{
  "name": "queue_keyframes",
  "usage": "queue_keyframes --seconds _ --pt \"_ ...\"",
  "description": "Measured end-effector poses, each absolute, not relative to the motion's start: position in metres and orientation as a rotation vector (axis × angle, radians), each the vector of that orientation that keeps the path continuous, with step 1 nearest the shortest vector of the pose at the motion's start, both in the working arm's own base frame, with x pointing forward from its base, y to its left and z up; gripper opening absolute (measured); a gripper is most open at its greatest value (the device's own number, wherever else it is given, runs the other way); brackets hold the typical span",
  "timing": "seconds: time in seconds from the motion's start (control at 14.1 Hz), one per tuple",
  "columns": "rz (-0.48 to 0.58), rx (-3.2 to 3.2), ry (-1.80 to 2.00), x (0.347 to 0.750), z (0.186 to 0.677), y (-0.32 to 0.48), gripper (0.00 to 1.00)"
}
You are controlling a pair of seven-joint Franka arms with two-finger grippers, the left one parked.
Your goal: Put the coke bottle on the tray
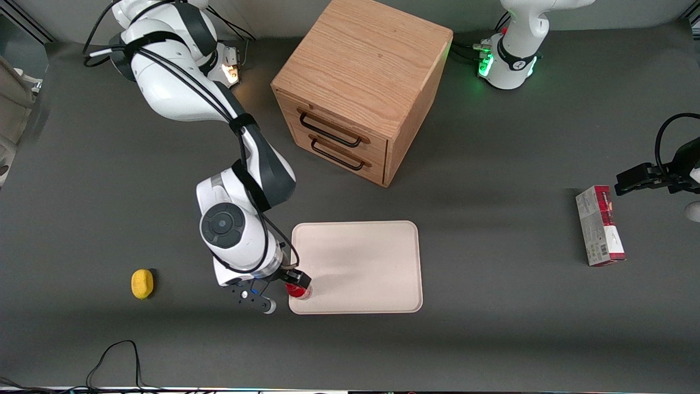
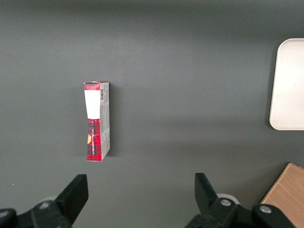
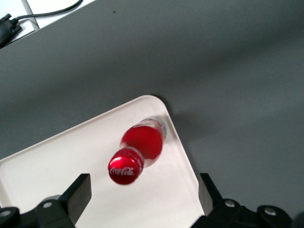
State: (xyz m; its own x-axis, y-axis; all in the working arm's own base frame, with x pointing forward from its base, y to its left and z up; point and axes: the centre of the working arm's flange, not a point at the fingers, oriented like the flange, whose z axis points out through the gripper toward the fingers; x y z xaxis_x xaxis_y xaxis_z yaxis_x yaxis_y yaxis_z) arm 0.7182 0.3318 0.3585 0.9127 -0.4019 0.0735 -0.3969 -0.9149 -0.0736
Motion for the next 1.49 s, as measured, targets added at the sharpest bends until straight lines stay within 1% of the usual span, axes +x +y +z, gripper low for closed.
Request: queue_keyframes --seconds 0.28,0.43,0.57,0.78,1.06,1.2,1.28,1.49 --pt "-0.073 -3.081 0.523 0.703 0.422 0.284 1.00" --pt "-0.030 -3.103 0.397 0.685 0.450 0.238 1.00" --pt "0.011 -3.120 0.277 0.659 0.476 0.185 1.00" --pt "0.057 -3.148 0.136 0.620 0.492 0.124 1.00" --pt "0.070 -3.147 0.039 0.582 0.521 0.045 1.00" --pt "0.059 -3.138 0.056 0.570 0.539 0.032 1.00" --pt "0.072 -3.132 0.063 0.565 0.545 0.027 1.00" --pt "0.073 -3.123 0.017 0.556 0.562 0.043 1.00"
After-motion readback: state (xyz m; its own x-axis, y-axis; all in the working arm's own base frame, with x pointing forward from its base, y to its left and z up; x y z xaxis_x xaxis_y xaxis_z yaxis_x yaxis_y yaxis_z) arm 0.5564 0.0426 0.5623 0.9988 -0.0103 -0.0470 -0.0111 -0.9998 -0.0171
